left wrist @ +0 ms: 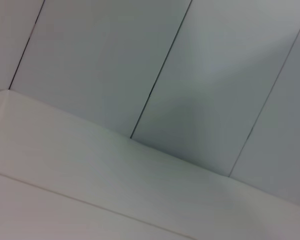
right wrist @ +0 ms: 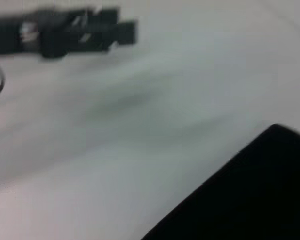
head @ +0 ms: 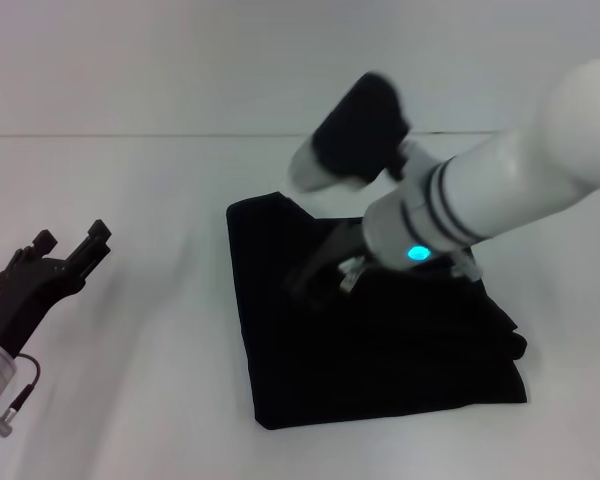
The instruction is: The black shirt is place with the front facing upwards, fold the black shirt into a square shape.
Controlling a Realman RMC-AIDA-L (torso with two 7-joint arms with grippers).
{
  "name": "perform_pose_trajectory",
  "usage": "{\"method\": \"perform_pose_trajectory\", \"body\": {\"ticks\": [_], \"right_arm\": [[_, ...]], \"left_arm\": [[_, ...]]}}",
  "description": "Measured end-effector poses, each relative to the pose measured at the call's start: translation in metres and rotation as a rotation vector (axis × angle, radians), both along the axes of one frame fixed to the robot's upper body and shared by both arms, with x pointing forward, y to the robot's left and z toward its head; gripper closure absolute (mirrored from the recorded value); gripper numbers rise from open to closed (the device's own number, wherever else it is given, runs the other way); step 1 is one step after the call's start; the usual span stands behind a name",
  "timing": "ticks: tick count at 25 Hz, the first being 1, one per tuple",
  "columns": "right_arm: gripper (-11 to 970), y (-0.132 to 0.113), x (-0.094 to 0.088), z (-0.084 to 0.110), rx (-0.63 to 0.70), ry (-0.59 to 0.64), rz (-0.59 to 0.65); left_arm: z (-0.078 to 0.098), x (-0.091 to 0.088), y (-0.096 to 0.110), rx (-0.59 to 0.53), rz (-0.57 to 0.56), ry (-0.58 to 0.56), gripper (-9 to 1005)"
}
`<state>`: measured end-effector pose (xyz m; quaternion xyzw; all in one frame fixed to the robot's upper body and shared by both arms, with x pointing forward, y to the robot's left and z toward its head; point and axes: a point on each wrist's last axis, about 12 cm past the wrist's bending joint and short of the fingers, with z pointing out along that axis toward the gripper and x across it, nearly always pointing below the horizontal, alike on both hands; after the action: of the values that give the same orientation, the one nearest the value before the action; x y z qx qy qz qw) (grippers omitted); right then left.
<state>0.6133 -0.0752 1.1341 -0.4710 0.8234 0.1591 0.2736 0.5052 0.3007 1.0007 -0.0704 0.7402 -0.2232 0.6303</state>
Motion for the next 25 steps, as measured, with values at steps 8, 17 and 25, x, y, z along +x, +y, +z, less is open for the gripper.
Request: {"method": "perform_pose_trajectory", "body": {"ticks": [8,17,25], "right_arm": [[939,-0.078,0.017,0.014,0.223,0.038,-0.268],[938,-0.137,0.012,0.003,0.340,0.051,-0.424],[938,-0.160,0.011,-0.002,0.360,0.035,-0.503]], "left_arm": [[0.000,0.000,0.001,-0.003,0.009,-0.002,104],[0.000,0.001,-0.002,-0.012,0.004,-0.003,104],[-0.002,0.000,-0.002,0.000,0.008,0.005,104]]}}
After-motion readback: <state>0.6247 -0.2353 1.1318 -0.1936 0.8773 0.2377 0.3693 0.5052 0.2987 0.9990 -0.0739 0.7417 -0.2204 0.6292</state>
